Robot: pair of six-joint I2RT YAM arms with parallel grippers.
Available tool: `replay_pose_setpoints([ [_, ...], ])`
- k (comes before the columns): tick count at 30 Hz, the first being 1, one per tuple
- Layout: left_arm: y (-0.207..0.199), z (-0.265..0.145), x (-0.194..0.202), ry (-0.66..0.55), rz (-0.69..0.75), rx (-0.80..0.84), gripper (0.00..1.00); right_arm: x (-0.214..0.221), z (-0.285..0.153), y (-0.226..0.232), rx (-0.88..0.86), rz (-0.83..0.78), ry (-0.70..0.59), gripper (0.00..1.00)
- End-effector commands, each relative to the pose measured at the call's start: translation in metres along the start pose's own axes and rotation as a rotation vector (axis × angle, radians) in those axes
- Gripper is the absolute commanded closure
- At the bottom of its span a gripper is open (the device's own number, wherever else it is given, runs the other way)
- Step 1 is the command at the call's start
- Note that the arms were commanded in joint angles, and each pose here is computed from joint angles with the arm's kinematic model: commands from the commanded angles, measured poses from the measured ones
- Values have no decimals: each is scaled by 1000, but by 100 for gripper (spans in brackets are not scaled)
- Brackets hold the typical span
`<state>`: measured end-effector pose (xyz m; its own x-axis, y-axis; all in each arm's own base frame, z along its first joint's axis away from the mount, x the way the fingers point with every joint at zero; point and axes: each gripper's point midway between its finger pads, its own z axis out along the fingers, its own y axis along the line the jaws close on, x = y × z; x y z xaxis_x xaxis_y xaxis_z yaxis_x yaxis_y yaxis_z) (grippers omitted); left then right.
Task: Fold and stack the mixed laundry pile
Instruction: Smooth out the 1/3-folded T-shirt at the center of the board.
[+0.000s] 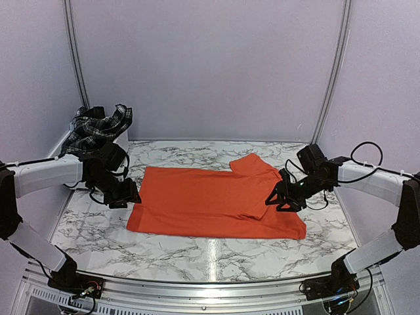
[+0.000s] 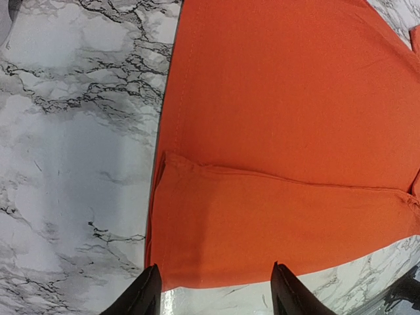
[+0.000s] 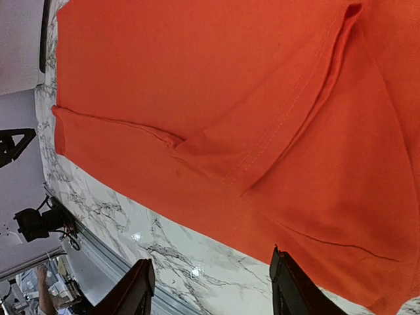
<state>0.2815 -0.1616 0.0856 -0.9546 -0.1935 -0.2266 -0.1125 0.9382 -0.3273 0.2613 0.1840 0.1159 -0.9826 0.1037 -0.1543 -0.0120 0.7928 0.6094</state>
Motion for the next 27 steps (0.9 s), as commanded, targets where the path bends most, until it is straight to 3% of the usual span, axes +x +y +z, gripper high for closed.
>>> replay_pose_setpoints([
  [1, -5, -1, -6, -15, 24, 2, 41, -6, 17, 9, -49, 36, -8, 44],
  [15, 1, 6, -2, -14, 16, -14, 41, -9, 65, -9, -42, 101, 60, 44],
  [27, 4, 9, -1, -11, 20, -22, 41, -44, 88, 16, -92, 72, 58, 47],
])
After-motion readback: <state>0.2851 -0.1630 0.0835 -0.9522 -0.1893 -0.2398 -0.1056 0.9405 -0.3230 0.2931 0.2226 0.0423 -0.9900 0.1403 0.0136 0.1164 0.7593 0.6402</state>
